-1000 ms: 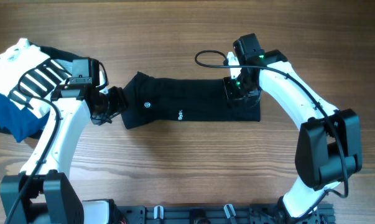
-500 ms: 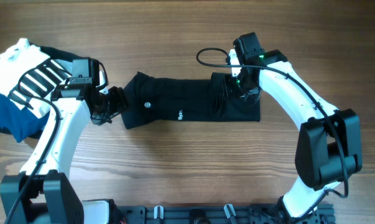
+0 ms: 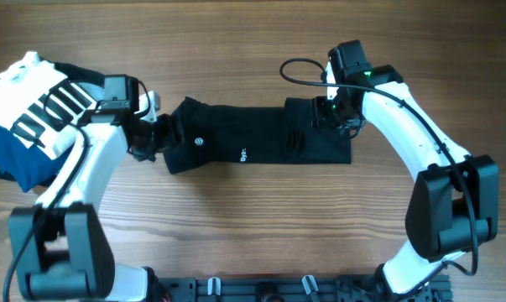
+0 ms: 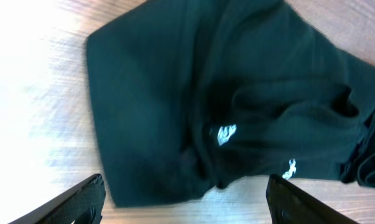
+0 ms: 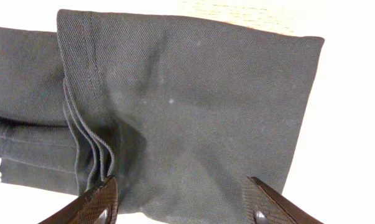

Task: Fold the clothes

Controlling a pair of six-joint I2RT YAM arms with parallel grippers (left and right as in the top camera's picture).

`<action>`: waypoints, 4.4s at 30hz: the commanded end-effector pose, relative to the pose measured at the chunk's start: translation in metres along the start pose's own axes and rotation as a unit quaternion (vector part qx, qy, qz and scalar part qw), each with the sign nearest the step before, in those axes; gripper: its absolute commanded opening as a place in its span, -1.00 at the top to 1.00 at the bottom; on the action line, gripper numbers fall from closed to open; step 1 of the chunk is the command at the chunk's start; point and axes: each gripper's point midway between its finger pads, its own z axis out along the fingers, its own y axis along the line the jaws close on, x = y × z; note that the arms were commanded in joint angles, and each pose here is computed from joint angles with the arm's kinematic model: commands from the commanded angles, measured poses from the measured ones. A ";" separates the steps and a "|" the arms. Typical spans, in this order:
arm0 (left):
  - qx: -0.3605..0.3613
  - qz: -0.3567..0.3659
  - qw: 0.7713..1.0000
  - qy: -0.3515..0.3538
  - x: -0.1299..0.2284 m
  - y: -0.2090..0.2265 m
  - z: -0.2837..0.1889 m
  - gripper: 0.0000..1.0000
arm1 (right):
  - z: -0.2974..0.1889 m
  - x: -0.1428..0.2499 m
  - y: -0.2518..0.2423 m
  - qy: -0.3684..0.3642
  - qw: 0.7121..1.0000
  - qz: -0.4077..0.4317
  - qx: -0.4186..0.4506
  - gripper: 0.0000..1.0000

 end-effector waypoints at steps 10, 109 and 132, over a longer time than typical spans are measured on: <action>-0.037 0.031 0.998 0.045 0.010 -0.004 0.085 -0.68 | -0.012 0.000 -0.002 -0.005 1.000 0.005 0.008 -0.30; -0.048 0.259 0.965 0.012 0.051 -0.229 0.004 0.83 | 0.011 0.028 -0.058 0.060 0.998 0.025 0.017 -0.29; -0.038 0.102 0.993 -0.048 -0.068 -0.150 -0.053 0.13 | -0.012 0.028 0.068 0.027 0.948 -0.139 -0.284 -0.35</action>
